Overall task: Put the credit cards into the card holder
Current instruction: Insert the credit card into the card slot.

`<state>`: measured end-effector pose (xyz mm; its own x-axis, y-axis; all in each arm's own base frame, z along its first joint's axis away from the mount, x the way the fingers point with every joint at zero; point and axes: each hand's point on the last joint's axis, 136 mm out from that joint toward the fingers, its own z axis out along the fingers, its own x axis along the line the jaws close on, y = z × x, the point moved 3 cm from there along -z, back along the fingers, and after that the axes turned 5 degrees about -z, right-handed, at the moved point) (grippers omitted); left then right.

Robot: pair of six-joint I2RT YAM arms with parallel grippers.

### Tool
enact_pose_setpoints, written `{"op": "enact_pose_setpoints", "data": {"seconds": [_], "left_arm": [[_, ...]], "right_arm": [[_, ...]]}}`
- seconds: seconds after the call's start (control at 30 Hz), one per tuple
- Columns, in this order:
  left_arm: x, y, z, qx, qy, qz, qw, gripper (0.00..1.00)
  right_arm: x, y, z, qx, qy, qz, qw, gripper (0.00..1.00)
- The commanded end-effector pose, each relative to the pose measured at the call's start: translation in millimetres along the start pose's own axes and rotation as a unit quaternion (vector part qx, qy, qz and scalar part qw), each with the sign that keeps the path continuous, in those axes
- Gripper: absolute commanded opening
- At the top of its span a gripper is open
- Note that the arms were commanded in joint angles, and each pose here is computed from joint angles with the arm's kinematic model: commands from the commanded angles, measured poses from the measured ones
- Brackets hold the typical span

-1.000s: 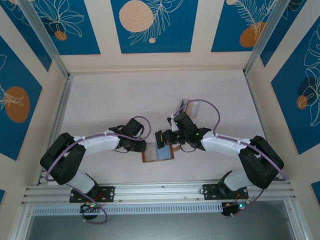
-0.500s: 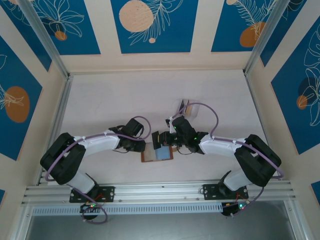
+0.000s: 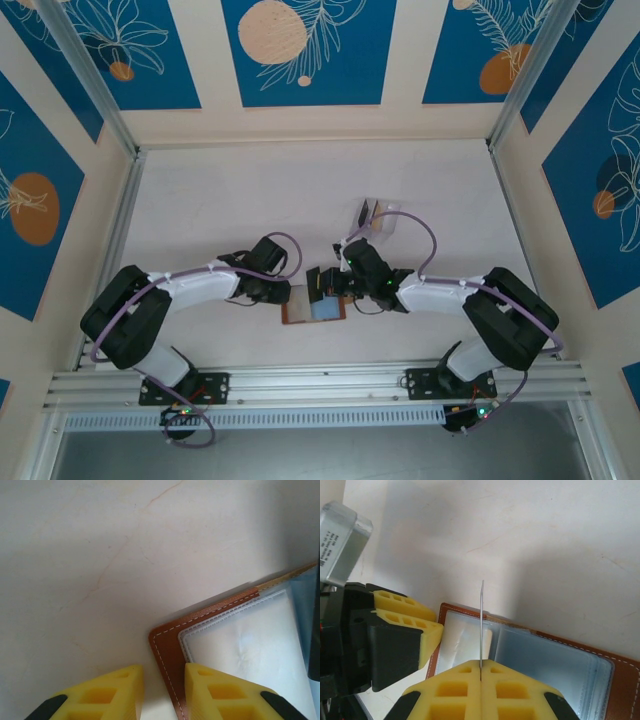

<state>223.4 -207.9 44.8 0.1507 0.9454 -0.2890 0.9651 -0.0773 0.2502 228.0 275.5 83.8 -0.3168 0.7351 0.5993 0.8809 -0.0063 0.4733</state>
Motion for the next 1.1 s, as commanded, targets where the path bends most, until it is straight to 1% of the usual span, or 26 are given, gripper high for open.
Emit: {"op": "enact_pose_setpoints", "data": {"seconds": [0.0, 0.4, 0.77, 1.07], "left_arm": [[0.8, -21.8, 13.9, 0.051, -0.005, 0.014, 0.999, 0.27], [1.0, -21.7, 12.7, 0.051, -0.003, 0.013, 0.999, 0.27], [1.1, -22.3, 13.2, 0.056, 0.0, 0.015, 0.998, 0.27], [1.9, -22.4, 14.8, 0.057, 0.003, 0.012, 0.998, 0.26]], "right_arm": [[-1.5, -2.4, 3.9, -0.006, -0.005, 0.003, 1.0, 0.0], [-10.0, -9.8, 9.5, -0.001, -0.018, 0.011, 1.0, 0.0], [-21.3, -11.0, 9.9, -0.014, -0.042, 0.022, 0.999, 0.0], [-25.9, -19.6, 14.6, -0.013, -0.047, 0.041, 0.998, 0.0]]}}
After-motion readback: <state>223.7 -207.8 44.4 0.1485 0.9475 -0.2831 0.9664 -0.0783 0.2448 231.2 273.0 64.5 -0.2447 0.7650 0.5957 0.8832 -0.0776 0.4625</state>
